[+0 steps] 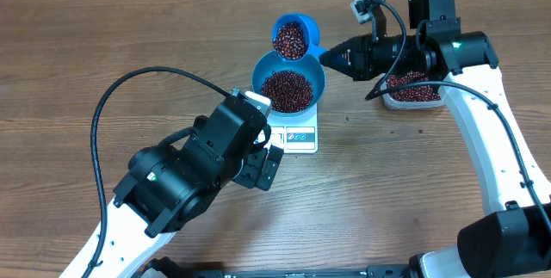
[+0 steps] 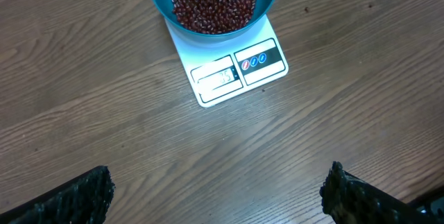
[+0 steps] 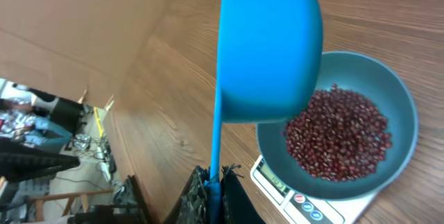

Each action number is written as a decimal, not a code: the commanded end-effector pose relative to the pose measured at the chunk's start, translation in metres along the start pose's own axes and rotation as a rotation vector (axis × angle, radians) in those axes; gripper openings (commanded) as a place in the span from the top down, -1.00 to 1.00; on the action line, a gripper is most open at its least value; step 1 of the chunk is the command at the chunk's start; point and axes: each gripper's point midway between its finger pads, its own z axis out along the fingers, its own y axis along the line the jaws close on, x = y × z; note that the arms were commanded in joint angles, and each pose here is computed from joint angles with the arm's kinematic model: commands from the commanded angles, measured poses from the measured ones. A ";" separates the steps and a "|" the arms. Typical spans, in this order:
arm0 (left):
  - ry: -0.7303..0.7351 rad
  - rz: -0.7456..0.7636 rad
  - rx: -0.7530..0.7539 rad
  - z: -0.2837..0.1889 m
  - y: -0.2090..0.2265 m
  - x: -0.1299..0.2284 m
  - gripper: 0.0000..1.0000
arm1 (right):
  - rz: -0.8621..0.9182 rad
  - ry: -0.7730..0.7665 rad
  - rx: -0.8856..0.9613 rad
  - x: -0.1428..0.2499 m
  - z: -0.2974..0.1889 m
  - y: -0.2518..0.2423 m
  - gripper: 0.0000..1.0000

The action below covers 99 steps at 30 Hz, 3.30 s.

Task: Scoop item into bowl and weigh 150g on scale
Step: 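Lift the refilled scoop and carry it over the teal bowl, then tilt the scoop slightly to trickle beans into the bowl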

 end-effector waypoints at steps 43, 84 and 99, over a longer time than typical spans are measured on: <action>-0.034 0.010 -0.006 -0.008 0.003 -0.007 -0.99 | -0.437 0.032 0.176 -0.002 -0.016 -0.014 0.92; -0.034 0.010 -0.006 -0.008 0.003 -0.007 -0.99 | -0.506 0.034 0.177 -0.003 -0.016 -0.014 0.92; -0.035 0.010 -0.006 -0.008 0.003 -0.007 -0.99 | -0.496 0.022 0.179 -0.006 -0.016 -0.015 0.92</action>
